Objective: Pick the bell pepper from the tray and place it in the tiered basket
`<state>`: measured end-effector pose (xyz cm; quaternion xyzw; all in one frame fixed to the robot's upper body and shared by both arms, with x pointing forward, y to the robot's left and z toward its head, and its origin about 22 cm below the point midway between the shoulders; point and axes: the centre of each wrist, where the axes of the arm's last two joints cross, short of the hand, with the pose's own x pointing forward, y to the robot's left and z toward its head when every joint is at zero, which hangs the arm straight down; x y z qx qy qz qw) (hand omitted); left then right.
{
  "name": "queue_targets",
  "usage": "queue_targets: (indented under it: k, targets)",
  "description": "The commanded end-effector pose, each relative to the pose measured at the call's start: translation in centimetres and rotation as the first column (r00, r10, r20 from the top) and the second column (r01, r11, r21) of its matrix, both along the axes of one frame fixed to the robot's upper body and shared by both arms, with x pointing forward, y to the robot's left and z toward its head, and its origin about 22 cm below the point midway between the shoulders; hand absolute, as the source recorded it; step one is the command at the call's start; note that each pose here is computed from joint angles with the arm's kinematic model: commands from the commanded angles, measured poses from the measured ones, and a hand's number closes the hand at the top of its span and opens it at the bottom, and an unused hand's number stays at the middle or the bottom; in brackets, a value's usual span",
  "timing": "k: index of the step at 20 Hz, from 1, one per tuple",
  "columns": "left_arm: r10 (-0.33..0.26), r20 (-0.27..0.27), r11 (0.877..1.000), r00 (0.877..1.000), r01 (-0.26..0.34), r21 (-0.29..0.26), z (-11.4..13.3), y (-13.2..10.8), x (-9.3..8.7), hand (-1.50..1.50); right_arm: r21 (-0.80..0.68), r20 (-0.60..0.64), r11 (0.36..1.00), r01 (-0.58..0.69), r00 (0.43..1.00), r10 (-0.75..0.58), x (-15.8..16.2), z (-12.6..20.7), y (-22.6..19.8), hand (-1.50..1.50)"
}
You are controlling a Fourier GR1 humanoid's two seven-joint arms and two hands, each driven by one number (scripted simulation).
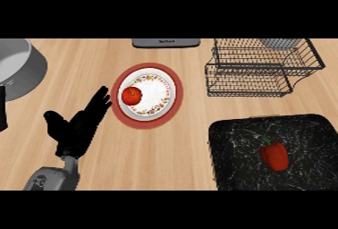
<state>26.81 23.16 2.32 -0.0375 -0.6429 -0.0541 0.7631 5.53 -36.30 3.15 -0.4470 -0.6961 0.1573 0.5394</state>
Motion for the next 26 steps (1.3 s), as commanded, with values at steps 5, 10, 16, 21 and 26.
queue_targets:
  k: [5, 10, 16, 21, 26]
  targets:
    - [-0.041, -0.016, 0.999, 0.999, 0.041, 0.007, 0.1, -0.4, 0.3, 0.0, -0.085, -0.165, 0.981, 0.173, 0.969, -0.185, -2.5, 4.0, 5.1, -1.5]
    - [-0.065, 0.003, 0.998, 0.998, 0.065, 0.011, 0.3, -2.0, 0.8, 0.0, -0.072, -0.247, 0.979, 0.192, 0.947, -0.204, -1.5, 6.7, 8.4, -1.5]
    - [-0.081, 0.007, 0.997, 0.997, 0.081, -0.013, 0.6, -1.8, 1.1, 0.0, -0.189, -0.337, 0.935, 0.3, 0.874, -0.349, 0.2, 5.1, 9.8, -1.5]
    - [-0.056, 0.002, 0.998, 0.998, 0.056, 0.005, 0.8, -1.8, 1.0, 0.0, -0.231, -0.399, 0.929, 0.289, 0.843, -0.361, 2.1, 4.2, 14.3, -1.5]
    - [-0.059, -0.013, 0.998, 0.998, 0.059, -0.001, 0.6, 0.7, 1.9, 0.0, -0.214, -0.453, 0.941, 0.262, 0.827, -0.334, 6.7, 2.1, 17.7, -1.5]
